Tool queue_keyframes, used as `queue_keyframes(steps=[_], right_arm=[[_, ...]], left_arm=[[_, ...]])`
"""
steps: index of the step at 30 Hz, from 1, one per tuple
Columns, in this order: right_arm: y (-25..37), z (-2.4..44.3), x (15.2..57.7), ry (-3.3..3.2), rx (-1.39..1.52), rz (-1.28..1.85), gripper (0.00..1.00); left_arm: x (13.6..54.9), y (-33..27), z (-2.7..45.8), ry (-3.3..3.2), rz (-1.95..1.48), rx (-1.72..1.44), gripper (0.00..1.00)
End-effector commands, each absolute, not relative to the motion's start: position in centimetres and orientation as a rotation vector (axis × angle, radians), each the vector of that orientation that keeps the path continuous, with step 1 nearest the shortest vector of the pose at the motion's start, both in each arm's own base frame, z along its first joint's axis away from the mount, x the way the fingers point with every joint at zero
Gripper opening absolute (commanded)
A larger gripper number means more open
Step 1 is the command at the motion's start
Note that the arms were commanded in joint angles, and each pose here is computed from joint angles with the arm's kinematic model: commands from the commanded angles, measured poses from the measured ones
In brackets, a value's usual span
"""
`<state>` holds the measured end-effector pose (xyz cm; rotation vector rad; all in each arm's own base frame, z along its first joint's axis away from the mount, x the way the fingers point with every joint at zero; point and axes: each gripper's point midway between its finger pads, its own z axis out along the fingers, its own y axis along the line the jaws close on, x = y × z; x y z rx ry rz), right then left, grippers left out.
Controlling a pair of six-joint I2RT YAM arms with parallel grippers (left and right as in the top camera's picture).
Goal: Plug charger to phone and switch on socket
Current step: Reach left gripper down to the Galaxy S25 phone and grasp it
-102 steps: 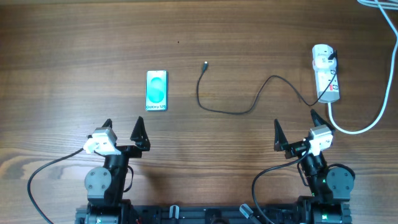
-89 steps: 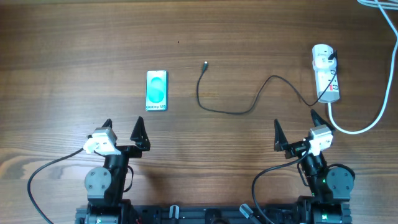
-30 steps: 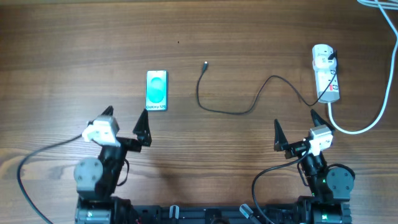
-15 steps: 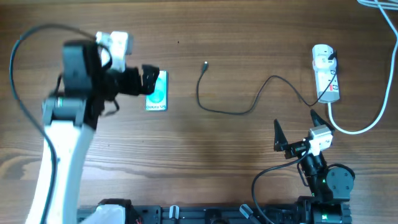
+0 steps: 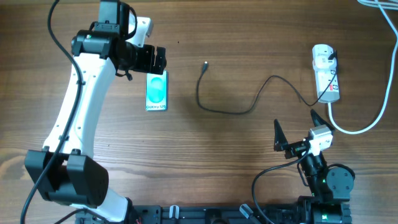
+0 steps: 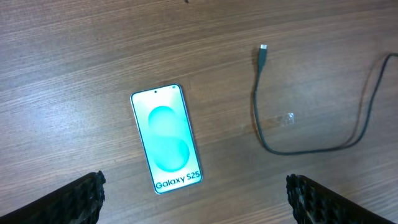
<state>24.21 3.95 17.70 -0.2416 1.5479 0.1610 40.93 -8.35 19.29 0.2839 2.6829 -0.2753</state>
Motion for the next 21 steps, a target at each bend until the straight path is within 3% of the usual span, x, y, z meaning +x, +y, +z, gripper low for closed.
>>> queue_keyframes(steps=[1,5,12,21], right_arm=[[3.9,17.8,24.2,1.542,-0.242,0.156,1.0],[3.9,17.8,24.2,1.542,-0.242,0.156,1.0],[3.9,17.8,24.2,1.542,-0.242,0.156,1.0],[3.9,17.8,24.2,1.542,-0.242,0.156,1.0]], left_arm=[[41.6,-9.4,19.8,2.645,-0.334,0.32,1.0],[42.1,-10.0,18.2,2.672,-0.293,0.344,1.0],[42.9,-9.0,10.8,2.862,-0.161,0.257,1.0],[43.1,-7.5,3.8,3.01,-0.022,0.132,0.87]])
